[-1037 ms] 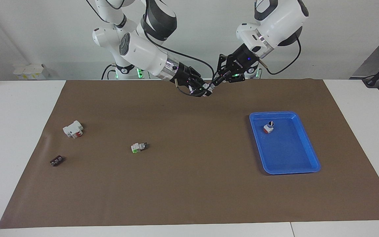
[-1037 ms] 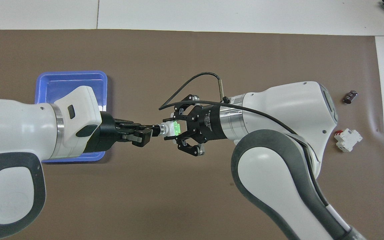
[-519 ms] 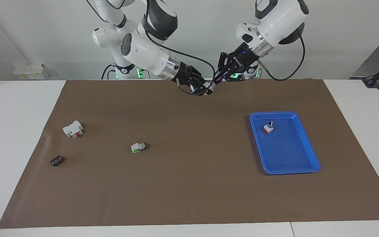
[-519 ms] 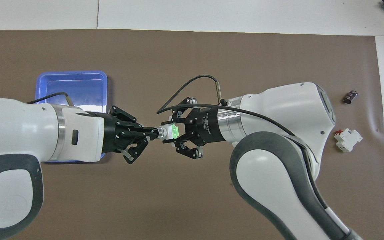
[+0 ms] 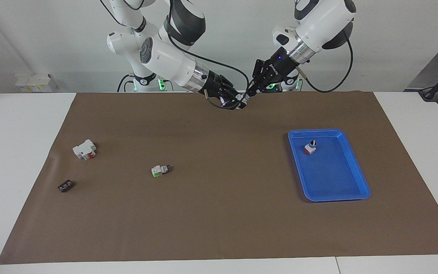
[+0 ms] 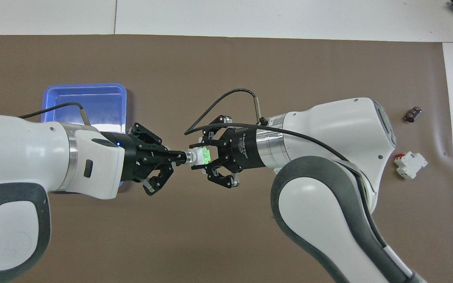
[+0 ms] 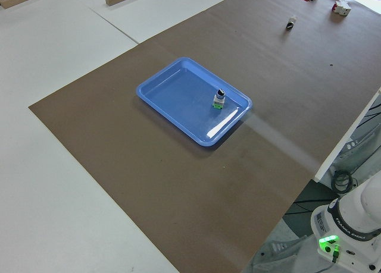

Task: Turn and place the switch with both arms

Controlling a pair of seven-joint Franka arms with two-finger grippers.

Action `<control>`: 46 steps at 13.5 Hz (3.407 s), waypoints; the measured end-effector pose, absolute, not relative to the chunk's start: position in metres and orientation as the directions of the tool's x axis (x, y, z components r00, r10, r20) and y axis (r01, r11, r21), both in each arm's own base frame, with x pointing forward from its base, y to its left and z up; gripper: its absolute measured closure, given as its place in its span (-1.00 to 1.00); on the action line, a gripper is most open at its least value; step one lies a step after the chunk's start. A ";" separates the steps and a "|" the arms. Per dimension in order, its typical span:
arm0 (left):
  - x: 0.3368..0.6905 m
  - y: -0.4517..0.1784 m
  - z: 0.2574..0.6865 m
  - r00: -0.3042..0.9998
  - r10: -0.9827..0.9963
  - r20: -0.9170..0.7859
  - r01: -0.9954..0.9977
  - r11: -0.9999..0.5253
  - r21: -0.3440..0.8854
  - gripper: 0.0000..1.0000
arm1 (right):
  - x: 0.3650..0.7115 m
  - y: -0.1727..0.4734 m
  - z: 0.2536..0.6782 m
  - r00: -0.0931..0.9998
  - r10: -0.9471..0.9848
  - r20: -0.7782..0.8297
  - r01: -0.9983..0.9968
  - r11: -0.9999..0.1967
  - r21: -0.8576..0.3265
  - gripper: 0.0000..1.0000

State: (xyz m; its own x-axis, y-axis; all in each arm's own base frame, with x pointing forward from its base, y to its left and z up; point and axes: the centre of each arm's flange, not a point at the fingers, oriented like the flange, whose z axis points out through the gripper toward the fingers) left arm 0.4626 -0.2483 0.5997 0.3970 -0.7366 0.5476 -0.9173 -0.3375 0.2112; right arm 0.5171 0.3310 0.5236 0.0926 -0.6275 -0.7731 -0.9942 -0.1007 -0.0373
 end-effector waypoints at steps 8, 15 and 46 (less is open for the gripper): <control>0.477 -0.205 0.587 0.383 -0.822 0.422 -0.922 -0.370 0.116 0.80 | 0.524 0.306 0.548 0.299 -0.651 -0.698 -0.954 -0.190 -0.231 -1.00; 0.504 -0.136 0.550 0.373 -0.908 0.188 -0.914 -0.395 -0.091 0.80 | 0.547 0.234 0.551 0.804 -0.592 -0.055 -0.568 -0.738 -0.365 -1.00; 0.552 -0.052 0.404 0.115 -0.991 -0.074 -0.993 -0.113 -0.026 -0.84 | 0.527 0.034 0.647 0.980 -0.201 0.009 -0.201 -0.979 0.018 -1.00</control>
State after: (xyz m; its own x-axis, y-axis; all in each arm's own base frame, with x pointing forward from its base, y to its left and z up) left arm 0.5523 -0.0525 0.4041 0.1150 -0.9906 -0.0740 -0.9932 -0.1133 -0.0264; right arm 0.5272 0.0340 0.6474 0.9796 -0.2006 0.0093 -0.2007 -0.9795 0.0179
